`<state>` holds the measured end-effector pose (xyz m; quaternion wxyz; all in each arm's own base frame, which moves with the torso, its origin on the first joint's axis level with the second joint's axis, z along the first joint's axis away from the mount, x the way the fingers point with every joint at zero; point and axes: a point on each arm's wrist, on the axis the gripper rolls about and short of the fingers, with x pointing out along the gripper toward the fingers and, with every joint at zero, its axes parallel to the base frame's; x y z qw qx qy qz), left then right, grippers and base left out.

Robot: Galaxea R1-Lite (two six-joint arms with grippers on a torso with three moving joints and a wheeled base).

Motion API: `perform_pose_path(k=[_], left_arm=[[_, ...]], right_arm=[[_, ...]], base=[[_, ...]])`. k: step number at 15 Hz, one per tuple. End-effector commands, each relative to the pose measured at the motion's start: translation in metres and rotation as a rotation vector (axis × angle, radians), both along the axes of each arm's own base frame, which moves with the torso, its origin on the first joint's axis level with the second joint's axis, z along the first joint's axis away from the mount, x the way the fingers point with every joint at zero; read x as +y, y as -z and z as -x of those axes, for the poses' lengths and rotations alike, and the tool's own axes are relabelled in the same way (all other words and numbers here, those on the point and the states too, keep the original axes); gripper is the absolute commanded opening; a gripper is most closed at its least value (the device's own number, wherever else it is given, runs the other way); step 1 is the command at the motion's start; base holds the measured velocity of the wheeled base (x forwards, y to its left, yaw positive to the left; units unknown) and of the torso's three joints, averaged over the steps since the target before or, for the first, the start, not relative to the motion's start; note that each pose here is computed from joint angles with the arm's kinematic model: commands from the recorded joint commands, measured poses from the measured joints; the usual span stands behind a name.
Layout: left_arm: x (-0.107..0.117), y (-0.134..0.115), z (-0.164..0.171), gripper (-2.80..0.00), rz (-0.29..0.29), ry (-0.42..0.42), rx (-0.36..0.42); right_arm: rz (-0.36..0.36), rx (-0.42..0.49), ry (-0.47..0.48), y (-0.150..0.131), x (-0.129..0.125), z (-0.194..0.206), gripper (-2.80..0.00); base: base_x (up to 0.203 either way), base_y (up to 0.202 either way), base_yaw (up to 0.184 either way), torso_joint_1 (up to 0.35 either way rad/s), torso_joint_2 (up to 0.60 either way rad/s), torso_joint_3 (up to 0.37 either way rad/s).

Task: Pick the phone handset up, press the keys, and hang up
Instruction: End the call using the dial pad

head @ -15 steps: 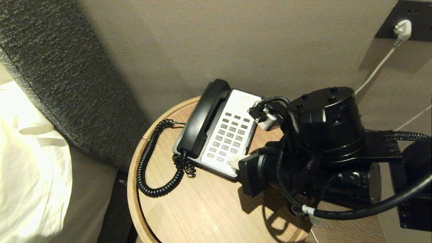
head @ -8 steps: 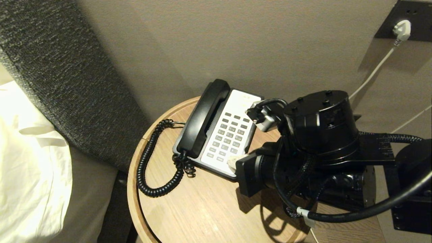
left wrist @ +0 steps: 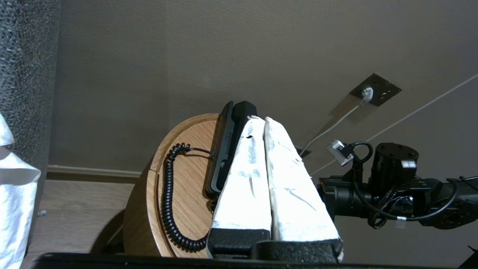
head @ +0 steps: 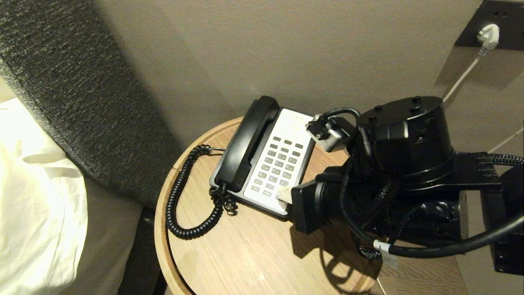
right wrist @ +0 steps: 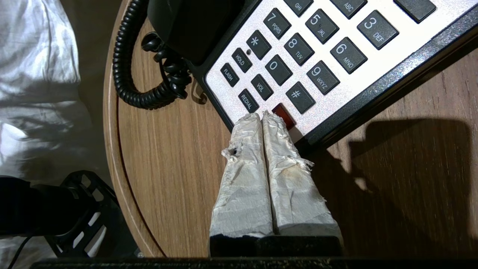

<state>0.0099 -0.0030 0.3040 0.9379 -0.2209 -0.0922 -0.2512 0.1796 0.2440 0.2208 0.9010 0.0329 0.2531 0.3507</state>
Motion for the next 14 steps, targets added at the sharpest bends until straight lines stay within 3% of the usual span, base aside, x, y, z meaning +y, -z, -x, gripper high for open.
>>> perform_pose_path(k=[1, 14], left_arm=[[0.000, 0.002, 0.000, -2.80, 0.000, -0.002, 0.004], [0.001, 0.005, 0.001, -2.80, 0.007, 0.010, 0.011]], right_arm=[[-0.016, -0.007, 0.000, -0.005, -0.003, 0.002, -2.80], [0.029, 0.024, 0.001, 0.012, 0.003, -0.003, -2.80]], base=[[0.000, 0.000, 0.000, 0.000, 0.00, 0.000], [0.000, 0.000, 0.000, 0.000, 0.00, 0.000]])
